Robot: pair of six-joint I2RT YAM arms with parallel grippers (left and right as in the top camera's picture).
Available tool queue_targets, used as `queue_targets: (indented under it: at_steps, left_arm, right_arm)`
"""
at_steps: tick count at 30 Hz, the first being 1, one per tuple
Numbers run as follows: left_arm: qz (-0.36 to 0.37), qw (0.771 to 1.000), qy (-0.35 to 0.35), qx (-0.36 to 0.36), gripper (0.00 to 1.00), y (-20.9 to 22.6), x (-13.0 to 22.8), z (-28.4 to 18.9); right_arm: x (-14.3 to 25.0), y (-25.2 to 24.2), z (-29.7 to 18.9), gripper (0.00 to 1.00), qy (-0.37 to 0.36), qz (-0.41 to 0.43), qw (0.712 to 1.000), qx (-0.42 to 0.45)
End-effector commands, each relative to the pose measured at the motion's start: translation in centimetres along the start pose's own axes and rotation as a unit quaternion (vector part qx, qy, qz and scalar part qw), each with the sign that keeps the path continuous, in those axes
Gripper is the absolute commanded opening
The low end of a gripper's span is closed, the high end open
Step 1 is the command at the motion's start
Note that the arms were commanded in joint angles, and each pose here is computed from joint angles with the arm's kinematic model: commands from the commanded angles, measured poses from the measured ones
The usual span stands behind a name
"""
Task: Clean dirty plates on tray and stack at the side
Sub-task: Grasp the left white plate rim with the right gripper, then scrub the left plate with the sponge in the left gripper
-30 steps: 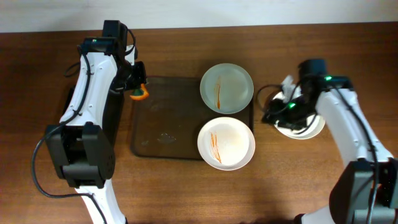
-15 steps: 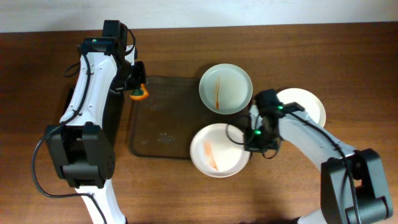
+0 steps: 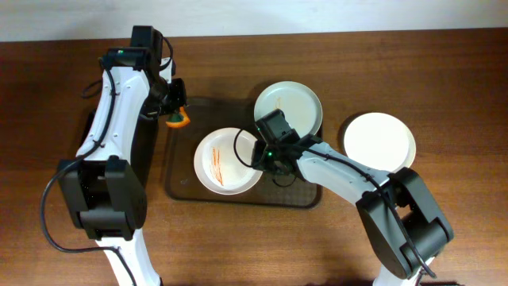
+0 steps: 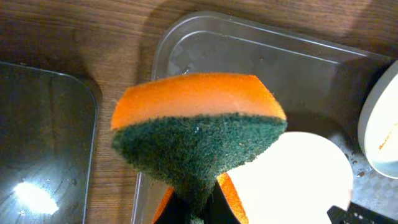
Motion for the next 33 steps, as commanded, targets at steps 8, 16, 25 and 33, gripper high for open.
queue_targets:
  at_steps: [8,16,25,33]
  left_arm:
    - [0.030,0.992,0.116,0.041,0.00,-3.5,5.5,3.8]
    - [0.112,0.991,0.066,-0.045,0.00,-5.0,8.7,13.0]
    - [0.226,0.936,0.188,0.192,0.00,-10.2,15.5,12.2]
    - [0.080,0.994,0.021,-0.075,0.00,-4.0,7.7,14.2]
  right_arm:
    - [0.0,0.0,2.8,0.04,0.004,0.017,1.000,-0.005]
    - [0.0,0.6,2.9,0.04,0.010,0.014,1.000,-0.024]
    - [0.0,0.6,2.9,0.04,0.010,0.014,1.000,-0.025]
    - [0.1,0.6,2.9,0.04,0.012,0.012,1.000,-0.025]
Point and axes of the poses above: each gripper's point midway between its finger pads, its own z axis out along the fingers, its own y axis along the line the jaws close on, x = y × z, the point moved 5 cm from there along -z, back along the fingers, and after that the axes turned 9 degrees about z, right-handed, at the moved point
